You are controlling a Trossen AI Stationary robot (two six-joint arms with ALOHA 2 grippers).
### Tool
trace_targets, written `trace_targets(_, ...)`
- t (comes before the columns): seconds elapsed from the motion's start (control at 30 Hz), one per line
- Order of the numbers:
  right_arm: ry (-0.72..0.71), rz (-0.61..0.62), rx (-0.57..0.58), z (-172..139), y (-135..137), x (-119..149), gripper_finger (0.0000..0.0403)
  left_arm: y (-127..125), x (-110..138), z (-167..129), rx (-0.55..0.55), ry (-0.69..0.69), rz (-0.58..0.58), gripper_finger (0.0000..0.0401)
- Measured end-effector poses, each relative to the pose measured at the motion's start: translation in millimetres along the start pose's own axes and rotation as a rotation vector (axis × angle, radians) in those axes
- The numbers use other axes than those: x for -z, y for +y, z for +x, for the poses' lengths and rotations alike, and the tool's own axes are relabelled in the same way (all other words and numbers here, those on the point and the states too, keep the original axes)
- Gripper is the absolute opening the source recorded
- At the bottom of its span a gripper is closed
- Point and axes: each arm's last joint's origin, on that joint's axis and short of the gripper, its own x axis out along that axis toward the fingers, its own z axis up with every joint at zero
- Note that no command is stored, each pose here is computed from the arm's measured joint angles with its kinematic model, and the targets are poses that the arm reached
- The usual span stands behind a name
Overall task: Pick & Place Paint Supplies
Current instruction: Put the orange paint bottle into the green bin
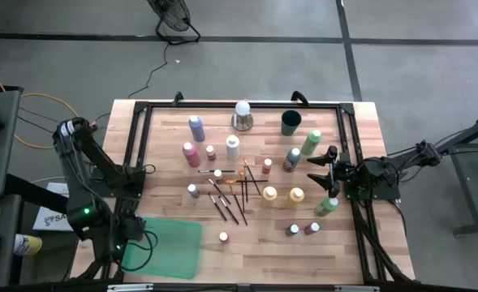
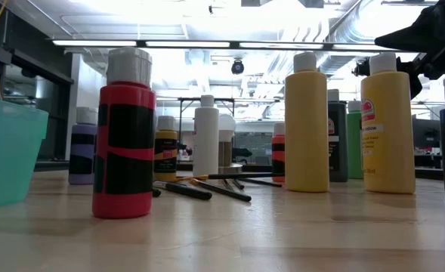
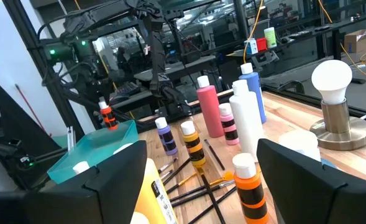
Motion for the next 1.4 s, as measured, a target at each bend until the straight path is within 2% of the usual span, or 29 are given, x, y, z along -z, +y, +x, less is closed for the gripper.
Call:
trace_targets(0.2,0.000,0.000,0.000,0.0,0.0,0.0,0.0299,-15.9,1.4,13.0,0.061,-0.016,-0.052,0.0118)
trace_targets(0.33,0.000,0.000,0.000,0.0,0.0,0.0,0.0299,-20.4,1.4,30.1,0.147,0.019,-0.119,0.0118)
trace_targets(0.47,0.000,0.000,0.000,0.0,0.0,0.1,0.0299,-20.3,2.6,46.0,0.169,0.019,-0.159,0.0118)
trace_targets(0.57,0.000,0.000,0.000,0.0,0.0,0.1,0.0299,-22.1,1.9,53.3,0.181,0.013,-0.157,0.0118)
trace_targets(0.73,0.000,0.000,0.000,0.0,0.0,0.0,0.0299,-26.8,0.4,64.3,0.162,0.035,-0.076,0.0118)
trace_targets(1.0,0.000,0.000,0.000,0.0,0.0,0.1,0.0299,-26.9,1.1,64.8,0.165,0.053,-0.081,0.0118)
trace_targets(1.2,0.000,0.000,0.000,0.0,0.0,0.0,0.0299,-33.8,-0.2,65.5,0.219,0.052,-0.168,0.0118)
trace_targets(1.4,0.000,0.000,0.000,0.0,0.0,0.0,0.0299,-39.9,-2.9,76.4,0.186,0.091,-0.374,0.0118)
